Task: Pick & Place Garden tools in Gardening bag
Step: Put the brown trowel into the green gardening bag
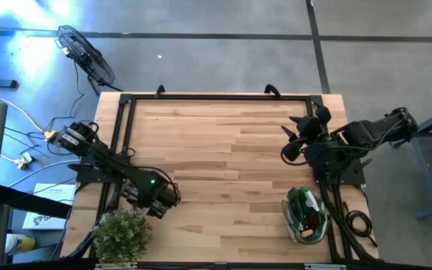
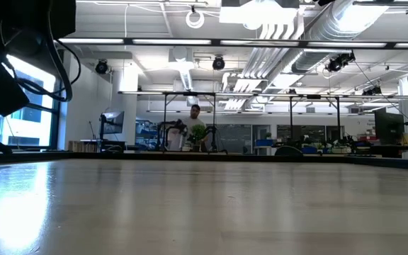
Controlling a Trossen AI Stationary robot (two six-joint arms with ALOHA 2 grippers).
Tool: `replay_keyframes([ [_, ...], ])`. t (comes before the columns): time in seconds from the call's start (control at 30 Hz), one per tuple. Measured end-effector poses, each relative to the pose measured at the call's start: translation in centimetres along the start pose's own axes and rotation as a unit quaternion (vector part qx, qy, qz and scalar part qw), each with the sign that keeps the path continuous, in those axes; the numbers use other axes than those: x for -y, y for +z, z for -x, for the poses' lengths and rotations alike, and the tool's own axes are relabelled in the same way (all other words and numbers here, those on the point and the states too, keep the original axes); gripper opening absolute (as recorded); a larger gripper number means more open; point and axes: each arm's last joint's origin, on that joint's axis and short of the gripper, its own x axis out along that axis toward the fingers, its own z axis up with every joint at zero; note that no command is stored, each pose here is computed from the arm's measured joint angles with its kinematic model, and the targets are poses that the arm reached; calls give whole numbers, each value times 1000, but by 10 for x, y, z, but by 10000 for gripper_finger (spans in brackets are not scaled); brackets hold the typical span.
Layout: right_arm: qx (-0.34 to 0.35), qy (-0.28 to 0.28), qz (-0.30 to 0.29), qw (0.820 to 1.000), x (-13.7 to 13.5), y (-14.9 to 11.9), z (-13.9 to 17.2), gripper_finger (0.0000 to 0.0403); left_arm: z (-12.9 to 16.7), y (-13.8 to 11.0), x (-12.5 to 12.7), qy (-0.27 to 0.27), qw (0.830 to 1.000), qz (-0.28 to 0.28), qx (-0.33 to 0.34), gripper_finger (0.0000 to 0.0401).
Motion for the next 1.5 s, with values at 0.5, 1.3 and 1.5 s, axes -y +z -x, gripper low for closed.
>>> replay_keyframes([
  [0.5, -7, 11, -2, 1000, -1, 0, 0, 174, -14, -2, -7, 16, 1000, 3, -6, 245],
  [1.3, -8, 12, -1, 1000, -1, 0, 0, 174, -14, -2, -15, 55, 998, -1, -10, 245],
  [1.5, -8, 12, -1, 1000, -1, 0, 0, 174, -21, 1, -20, 61, 998, 2, -21, 245],
])
